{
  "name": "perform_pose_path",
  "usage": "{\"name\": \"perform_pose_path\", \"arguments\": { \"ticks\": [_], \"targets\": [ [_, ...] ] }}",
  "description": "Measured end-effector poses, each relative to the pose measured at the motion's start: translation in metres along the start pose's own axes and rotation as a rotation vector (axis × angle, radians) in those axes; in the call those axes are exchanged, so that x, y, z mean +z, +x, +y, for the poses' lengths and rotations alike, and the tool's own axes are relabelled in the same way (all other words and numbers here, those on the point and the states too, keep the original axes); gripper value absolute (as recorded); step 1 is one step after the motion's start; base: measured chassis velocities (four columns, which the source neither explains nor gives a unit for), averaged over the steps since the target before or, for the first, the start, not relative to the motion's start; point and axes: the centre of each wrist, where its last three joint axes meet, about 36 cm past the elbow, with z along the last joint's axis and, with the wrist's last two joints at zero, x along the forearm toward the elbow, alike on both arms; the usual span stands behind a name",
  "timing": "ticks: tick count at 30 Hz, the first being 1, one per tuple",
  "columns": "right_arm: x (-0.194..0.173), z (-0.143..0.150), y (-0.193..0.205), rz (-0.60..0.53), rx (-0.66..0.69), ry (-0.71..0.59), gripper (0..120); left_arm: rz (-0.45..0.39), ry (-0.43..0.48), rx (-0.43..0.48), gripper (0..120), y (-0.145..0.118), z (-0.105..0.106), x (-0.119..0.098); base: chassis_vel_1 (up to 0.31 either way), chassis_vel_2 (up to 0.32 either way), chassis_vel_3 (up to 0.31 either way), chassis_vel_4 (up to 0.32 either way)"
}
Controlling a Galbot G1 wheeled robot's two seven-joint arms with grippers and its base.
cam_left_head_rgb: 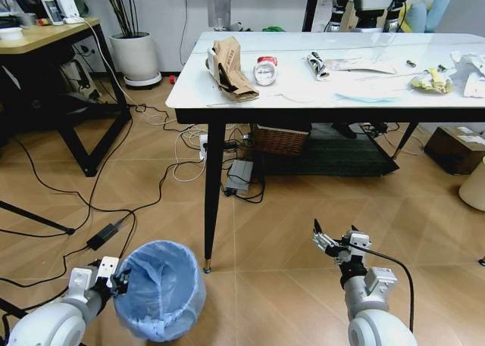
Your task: Pick up the trash bin and place the trash from the table into it.
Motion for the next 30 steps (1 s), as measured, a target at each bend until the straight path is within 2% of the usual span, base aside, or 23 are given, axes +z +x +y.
{"name": "perform_pose_path", "arguments": {
  "ticks": [7,9,14,17,25,30],
  "targets": [
    [0.001,-0.001,0.002,0.004,0.004,0.007,100,-0.068,0.052,0.036,0,0.03,-0.022,-0.026,0.0,0.0,0.0,0.0],
    [0.002,-0.002,0.004,0.007,0.007,0.009,100,-0.097,0.06,0.049,0,0.045,-0.034,-0.037,0.0,0.0,0.0,0.0],
    [0.002,-0.002,0.004,0.008,0.008,0.01,100,-0.113,0.066,0.059,0,0.054,-0.042,-0.044,0.0,0.0,0.0,0.0],
    [0.003,-0.002,0.005,0.01,0.009,0.017,100,-0.13,0.078,0.093,0,0.07,-0.06,-0.054,0.0,0.0,0.0,0.0],
    [0.006,-0.002,0.005,0.019,0.009,0.023,100,-0.093,0.128,0.142,0,0.089,-0.084,-0.057,0.0,0.0,0.0,0.0],
    [0.011,-0.002,0.005,0.03,0.009,0.03,100,-0.011,0.177,0.144,0,0.09,-0.087,-0.058,0.0,0.0,0.0,0.0]
  ]
}}
